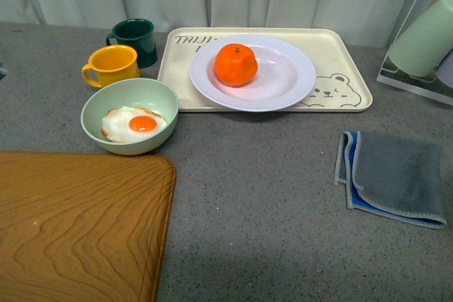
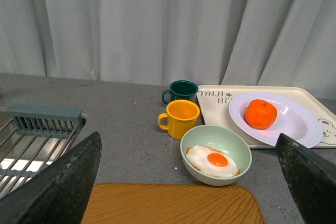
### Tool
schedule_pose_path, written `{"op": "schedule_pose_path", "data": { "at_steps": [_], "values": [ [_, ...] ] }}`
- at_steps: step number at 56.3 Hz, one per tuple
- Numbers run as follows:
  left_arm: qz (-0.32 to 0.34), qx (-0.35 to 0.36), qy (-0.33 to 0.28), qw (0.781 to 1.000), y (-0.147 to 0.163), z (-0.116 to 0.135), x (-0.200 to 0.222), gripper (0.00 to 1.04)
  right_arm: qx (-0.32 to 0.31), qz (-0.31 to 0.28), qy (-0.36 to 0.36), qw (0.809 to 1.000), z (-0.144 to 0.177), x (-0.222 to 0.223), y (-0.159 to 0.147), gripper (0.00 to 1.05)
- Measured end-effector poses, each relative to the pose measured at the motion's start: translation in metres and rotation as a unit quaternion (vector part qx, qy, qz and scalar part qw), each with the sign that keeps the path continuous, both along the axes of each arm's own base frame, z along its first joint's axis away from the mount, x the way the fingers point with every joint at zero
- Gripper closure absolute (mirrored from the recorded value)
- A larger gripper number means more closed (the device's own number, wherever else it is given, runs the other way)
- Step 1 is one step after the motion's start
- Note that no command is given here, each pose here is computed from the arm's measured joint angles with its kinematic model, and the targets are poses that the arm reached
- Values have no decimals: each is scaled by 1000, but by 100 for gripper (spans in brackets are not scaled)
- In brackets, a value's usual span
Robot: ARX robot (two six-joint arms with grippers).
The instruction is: Place orange and plate with both arms
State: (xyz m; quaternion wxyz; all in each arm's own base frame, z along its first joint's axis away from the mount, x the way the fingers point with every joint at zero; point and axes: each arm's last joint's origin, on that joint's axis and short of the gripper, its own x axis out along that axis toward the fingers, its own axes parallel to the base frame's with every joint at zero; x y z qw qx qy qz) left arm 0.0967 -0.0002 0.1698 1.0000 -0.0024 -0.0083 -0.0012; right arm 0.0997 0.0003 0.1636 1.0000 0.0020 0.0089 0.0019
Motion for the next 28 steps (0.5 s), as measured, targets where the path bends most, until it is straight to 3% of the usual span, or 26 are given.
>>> {"op": "schedule_pose_path", "data": {
  "at_steps": [12, 28],
  "values": [
    [0, 0, 0, 1000, 0, 0, 0, 7, -1, 0, -10, 1000, 1, -2, 0, 102],
    [0, 0, 0, 1000, 0, 0, 0, 7, -1, 0, -10, 1000, 1, -2, 0, 53]
  ]
}}
